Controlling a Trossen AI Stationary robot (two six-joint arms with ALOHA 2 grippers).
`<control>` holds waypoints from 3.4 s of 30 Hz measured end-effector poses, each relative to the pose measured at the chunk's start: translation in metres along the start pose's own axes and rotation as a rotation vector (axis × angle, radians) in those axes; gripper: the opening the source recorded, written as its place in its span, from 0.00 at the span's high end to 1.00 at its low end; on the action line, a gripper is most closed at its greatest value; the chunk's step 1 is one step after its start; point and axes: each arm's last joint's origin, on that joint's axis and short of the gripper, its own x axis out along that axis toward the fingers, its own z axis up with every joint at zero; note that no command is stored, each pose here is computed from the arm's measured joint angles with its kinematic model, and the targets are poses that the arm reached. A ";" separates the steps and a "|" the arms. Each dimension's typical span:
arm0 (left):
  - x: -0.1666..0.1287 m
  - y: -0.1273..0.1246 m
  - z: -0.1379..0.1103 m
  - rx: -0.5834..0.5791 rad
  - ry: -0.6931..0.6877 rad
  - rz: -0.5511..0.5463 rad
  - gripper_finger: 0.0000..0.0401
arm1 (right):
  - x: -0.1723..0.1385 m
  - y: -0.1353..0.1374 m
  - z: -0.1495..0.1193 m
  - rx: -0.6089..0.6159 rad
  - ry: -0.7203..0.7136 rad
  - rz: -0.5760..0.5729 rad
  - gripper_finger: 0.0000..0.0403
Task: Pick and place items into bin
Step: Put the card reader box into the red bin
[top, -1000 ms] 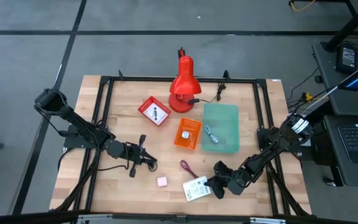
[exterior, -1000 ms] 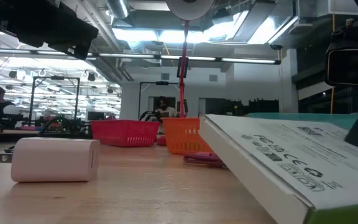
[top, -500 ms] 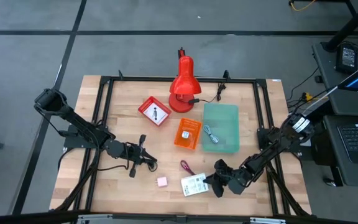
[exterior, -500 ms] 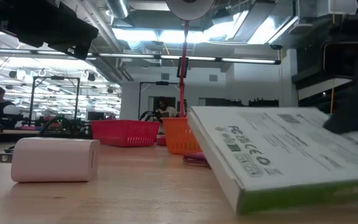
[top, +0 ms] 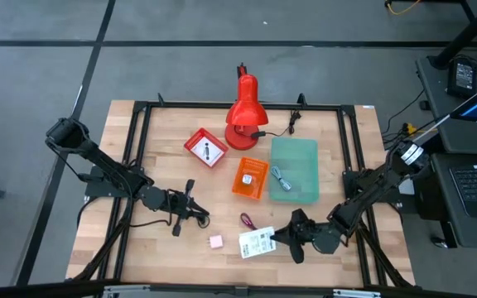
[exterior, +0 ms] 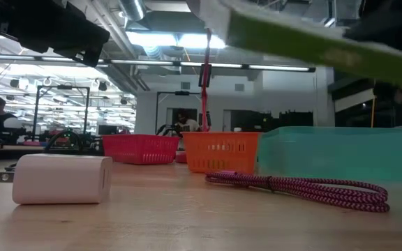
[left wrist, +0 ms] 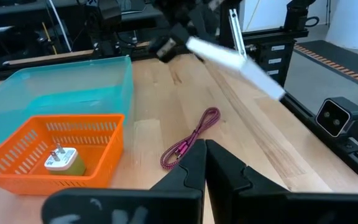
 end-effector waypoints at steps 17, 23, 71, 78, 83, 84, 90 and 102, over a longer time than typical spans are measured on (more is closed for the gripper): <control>0.000 0.000 0.006 -0.116 -0.055 -0.007 0.85 | -0.015 0.011 0.033 -0.268 -0.178 -0.039 0.95; 0.000 0.000 0.010 -0.193 -0.102 -0.008 0.71 | -0.006 0.004 0.044 -0.333 -0.207 -0.091 0.95; 0.069 0.038 0.021 -0.273 -0.051 0.174 0.90 | 0.020 -0.023 0.089 -0.462 -0.279 -0.221 0.94; 0.069 0.038 0.020 -0.261 -0.043 0.163 0.90 | 0.020 -0.023 0.088 -0.463 -0.273 -0.215 0.82; 0.062 0.039 0.025 -0.235 -0.019 0.185 0.90 | 0.018 -0.021 0.088 -0.506 -0.272 -0.216 0.70; 0.059 0.040 0.026 -0.232 -0.007 0.190 0.90 | 0.017 -0.020 0.089 -0.510 -0.274 -0.211 0.68; 0.035 0.044 0.040 -0.229 0.045 0.207 0.90 | 0.010 -0.014 0.091 -0.523 -0.283 -0.188 0.63; -0.023 0.066 0.051 -0.294 0.186 0.290 0.90 | 0.009 -0.013 0.091 -0.635 -0.258 -0.187 0.92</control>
